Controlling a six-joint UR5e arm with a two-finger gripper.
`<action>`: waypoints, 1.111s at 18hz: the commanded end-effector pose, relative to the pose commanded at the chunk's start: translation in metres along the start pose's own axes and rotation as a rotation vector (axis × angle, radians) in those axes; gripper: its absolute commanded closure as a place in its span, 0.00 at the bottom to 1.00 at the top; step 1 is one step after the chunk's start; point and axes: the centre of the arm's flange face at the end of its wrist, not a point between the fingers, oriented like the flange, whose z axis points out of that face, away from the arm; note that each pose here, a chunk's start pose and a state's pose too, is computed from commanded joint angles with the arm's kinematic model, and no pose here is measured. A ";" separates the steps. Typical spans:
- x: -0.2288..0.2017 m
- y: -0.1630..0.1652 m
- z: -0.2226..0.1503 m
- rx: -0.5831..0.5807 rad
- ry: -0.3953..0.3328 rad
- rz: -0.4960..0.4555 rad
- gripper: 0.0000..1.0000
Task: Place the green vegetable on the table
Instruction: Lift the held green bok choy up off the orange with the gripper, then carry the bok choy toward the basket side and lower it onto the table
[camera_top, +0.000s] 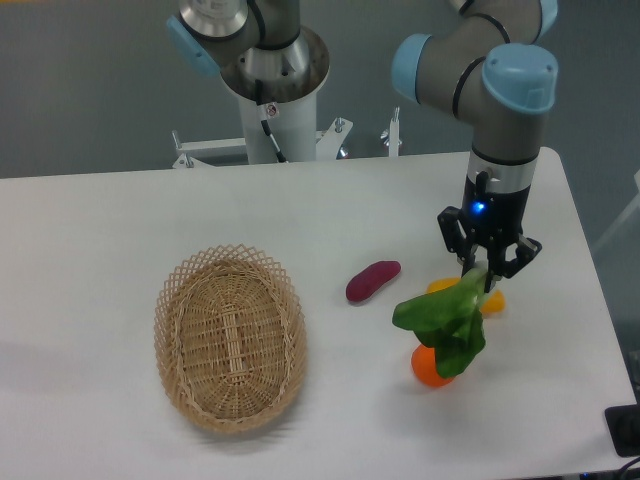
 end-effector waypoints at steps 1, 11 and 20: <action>0.001 -0.001 0.001 -0.001 0.000 0.001 0.72; 0.004 -0.005 0.014 -0.005 0.018 0.000 0.72; 0.016 -0.058 0.075 0.035 -0.006 -0.073 0.73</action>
